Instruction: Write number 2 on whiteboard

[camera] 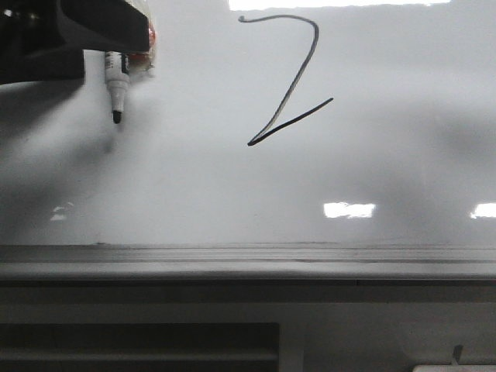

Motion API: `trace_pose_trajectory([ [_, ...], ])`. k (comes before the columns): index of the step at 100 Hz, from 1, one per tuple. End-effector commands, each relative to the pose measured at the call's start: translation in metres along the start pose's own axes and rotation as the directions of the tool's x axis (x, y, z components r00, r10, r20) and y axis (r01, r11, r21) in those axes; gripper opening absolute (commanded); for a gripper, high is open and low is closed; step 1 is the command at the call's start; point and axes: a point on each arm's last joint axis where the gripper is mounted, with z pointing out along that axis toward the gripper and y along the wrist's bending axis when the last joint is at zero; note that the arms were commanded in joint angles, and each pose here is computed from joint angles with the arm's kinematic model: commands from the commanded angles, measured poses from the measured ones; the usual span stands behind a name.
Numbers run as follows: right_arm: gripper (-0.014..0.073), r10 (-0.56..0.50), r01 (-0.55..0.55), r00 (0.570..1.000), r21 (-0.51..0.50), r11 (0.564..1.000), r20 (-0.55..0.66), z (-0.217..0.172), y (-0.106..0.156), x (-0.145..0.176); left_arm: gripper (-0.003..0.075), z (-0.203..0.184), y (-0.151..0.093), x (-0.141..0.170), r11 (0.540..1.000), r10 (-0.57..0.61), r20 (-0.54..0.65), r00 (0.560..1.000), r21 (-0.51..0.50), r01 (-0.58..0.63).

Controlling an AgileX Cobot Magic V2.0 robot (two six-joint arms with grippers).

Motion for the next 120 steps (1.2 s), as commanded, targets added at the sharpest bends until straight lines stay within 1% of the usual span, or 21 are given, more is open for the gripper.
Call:
trace_pose_trajectory([
  [1, 0.0278, -0.003, -0.004, 0.994, 0.061, 0.998, 0.111, -0.009, -0.001, -0.015, 0.0488, -0.018, -0.007, -0.023, 0.996, 0.071, 0.115, 0.991, 0.04, -0.076],
  [9, 0.0151, -0.014, 0.001, 0.988, 0.083, 0.997, 0.152, -0.015, 0.0, -0.018, 0.0463, -0.034, -0.011, -0.03, 0.988, 0.128, 0.141, 0.982, 0.067, -0.138],
  [10, 0.0109, -0.015, 0.002, 0.988, 0.086, 0.996, 0.157, -0.017, 0.0, -0.018, 0.0457, -0.038, -0.012, -0.031, 0.984, 0.149, 0.147, 0.978, 0.071, -0.16],
  [13, 0.0066, -0.018, 0.002, 0.986, 0.092, 0.996, 0.165, -0.018, 0.0, -0.017, 0.0447, -0.044, -0.013, -0.032, 0.979, 0.172, 0.156, 0.973, 0.08, -0.186],
  [17, -0.0038, -0.022, 0.004, 0.984, 0.101, 0.995, 0.176, -0.021, 0.0, -0.015, 0.0402, -0.054, -0.014, -0.035, 0.97, 0.208, 0.172, 0.963, 0.091, -0.226],
  [20, -0.0076, -0.023, 0.002, 0.983, 0.111, 0.994, 0.185, -0.023, 0.0, -0.014, 0.0377, -0.061, -0.015, -0.036, 0.965, 0.225, 0.178, 0.958, 0.097, -0.245],
  [21, -0.0071, -0.021, 0.0, 0.982, 0.114, 0.993, 0.189, -0.025, 0.0, -0.012, 0.0345, -0.064, -0.015, -0.037, 0.961, 0.236, 0.184, 0.954, 0.099, -0.257],
  [22, -0.0069, -0.023, 0.001, 0.981, 0.114, 0.994, 0.192, -0.025, 0.0, -0.013, 0.0345, -0.066, -0.015, -0.037, 0.96, 0.242, 0.186, 0.952, 0.1, -0.263],
  [25, -0.0055, -0.024, -0.002, 0.979, 0.126, 0.992, 0.202, -0.028, 0.0, -0.009, 0.0281, -0.073, -0.016, -0.038, 0.951, 0.268, 0.194, 0.944, 0.105, -0.291],
  [28, -0.005, -0.024, -0.005, 0.978, 0.137, 0.991, 0.206, -0.03, -0.001, -0.005, 0.0202, -0.079, -0.016, -0.039, 0.945, 0.283, 0.201, 0.938, 0.107, -0.308],
  [29, -0.0049, -0.026, -0.004, 0.977, 0.139, 0.99, 0.213, -0.031, -0.001, -0.005, 0.0202, -0.081, -0.016, -0.039, 0.944, 0.287, 0.203, 0.936, 0.107, -0.313],
  [35, -0.0048, -0.029, -0.011, 0.971, 0.169, 0.986, 0.235, -0.038, -0.003, 0.006, 0.0021, -0.094, -0.016, -0.04, 0.931, 0.32, 0.217, 0.922, 0.109, -0.348],
  [37, -0.0048, -0.031, -0.013, 0.969, 0.178, 0.984, 0.244, -0.04, -0.003, 0.009, -0.0017, -0.098, -0.015, -0.039, 0.926, 0.331, 0.222, 0.917, 0.108, -0.361],
  [45, -0.0048, -0.042, -0.017, 0.96, 0.206, 0.978, 0.275, -0.05, -0.004, 0.023, -0.002, -0.112, -0.014, -0.039, 0.917, 0.348, 0.264, 0.899, 0.103, -0.385],
  [53, -0.0048, -0.077, 0.012, 0.952, 0.216, 0.976, 0.295, -0.06, -0.001, 0.038, -0.002, -0.127, -0.01, -0.036, 0.916, 0.337, 0.345, 0.876, 0.095, -0.39],
  [62, -0.0048, -0.089, 0.02, 0.944, 0.215, 0.977, 0.317, -0.069, 0.001, 0.057, -0.002, -0.14, -0.004, -0.025, 0.918, 0.313, 0.438, 0.843, 0.087, -0.386],
  [67, -0.0048, -0.095, 0.024, 0.94, 0.214, 0.977, 0.328, -0.073, 0.001, 0.067, -0.002, -0.145, 0.001, -0.016, 0.92, 0.303, 0.466, 0.832, 0.085, -0.382],
  [77, -0.0048, -0.101, 0.027, 0.934, 0.214, 0.976, 0.343, -0.077, 0.001, 0.088, -0.002, -0.149, 0.01, 0.003, 0.929, 0.276, 0.475, 0.836, 0.093, -0.359],
  [86, -0.0048, -0.105, 0.028, 0.93, 0.215, 0.976, 0.352, -0.078, -0.001, 0.102, -0.002, -0.154, 0.015, 0.013, 0.931, 0.263, 0.492, 0.83, 0.096, -0.352],
  [102, -0.0048, -0.098, 0.03, 0.938, 0.205, 0.978, 0.333, -0.076, -0.003, 0.118, -0.002, -0.161, 0.016, 0.015, 0.931, 0.252, 0.526, 0.812, 0.098, -0.352],
  [120, -0.0048, -0.093, 0.028, 0.943, 0.203, 0.979, 0.32, -0.074, -0.004, 0.122, -0.002, -0.161, 0.016, 0.015, 0.931, 0.251, 0.524, 0.814, 0.099, -0.351],
])
